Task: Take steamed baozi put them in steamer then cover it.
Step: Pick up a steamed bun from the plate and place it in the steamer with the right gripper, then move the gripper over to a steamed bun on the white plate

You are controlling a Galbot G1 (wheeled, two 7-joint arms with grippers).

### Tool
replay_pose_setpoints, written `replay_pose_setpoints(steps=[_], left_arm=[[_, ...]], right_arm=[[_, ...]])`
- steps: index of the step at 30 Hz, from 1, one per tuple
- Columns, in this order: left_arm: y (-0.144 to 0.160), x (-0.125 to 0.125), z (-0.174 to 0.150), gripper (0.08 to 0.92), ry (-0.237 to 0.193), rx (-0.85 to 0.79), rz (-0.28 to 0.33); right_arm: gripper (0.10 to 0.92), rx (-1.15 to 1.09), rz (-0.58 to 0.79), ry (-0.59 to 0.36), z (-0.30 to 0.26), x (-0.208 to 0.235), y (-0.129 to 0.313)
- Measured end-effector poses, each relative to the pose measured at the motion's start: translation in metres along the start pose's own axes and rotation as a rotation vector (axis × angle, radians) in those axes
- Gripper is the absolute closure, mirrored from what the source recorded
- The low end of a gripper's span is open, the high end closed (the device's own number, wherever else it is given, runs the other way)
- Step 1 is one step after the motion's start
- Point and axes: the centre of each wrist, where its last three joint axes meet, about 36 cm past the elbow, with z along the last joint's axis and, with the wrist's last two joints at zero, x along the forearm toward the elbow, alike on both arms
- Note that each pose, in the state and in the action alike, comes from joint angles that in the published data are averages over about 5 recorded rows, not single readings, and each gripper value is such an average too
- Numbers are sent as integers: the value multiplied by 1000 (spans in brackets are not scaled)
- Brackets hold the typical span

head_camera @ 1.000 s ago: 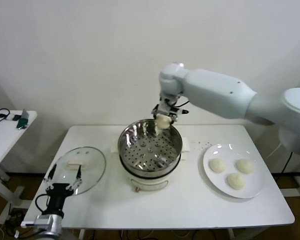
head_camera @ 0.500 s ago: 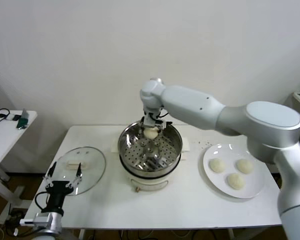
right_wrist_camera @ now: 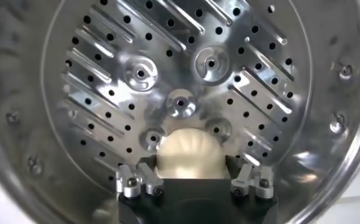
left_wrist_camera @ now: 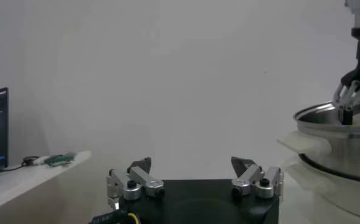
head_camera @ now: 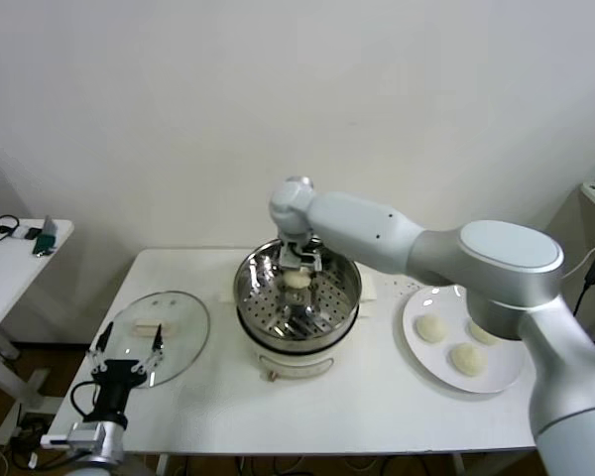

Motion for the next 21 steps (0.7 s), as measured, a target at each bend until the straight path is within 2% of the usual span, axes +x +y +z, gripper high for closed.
replay_pose_setpoints(steps=[12, 21], left_arm=[[1, 0, 1, 177, 3, -1, -1], [-2, 2, 1, 177, 4, 8, 7]], right_arm=[[200, -17, 32, 11, 12, 42, 22], [200, -196, 163, 11, 27, 91, 87]])
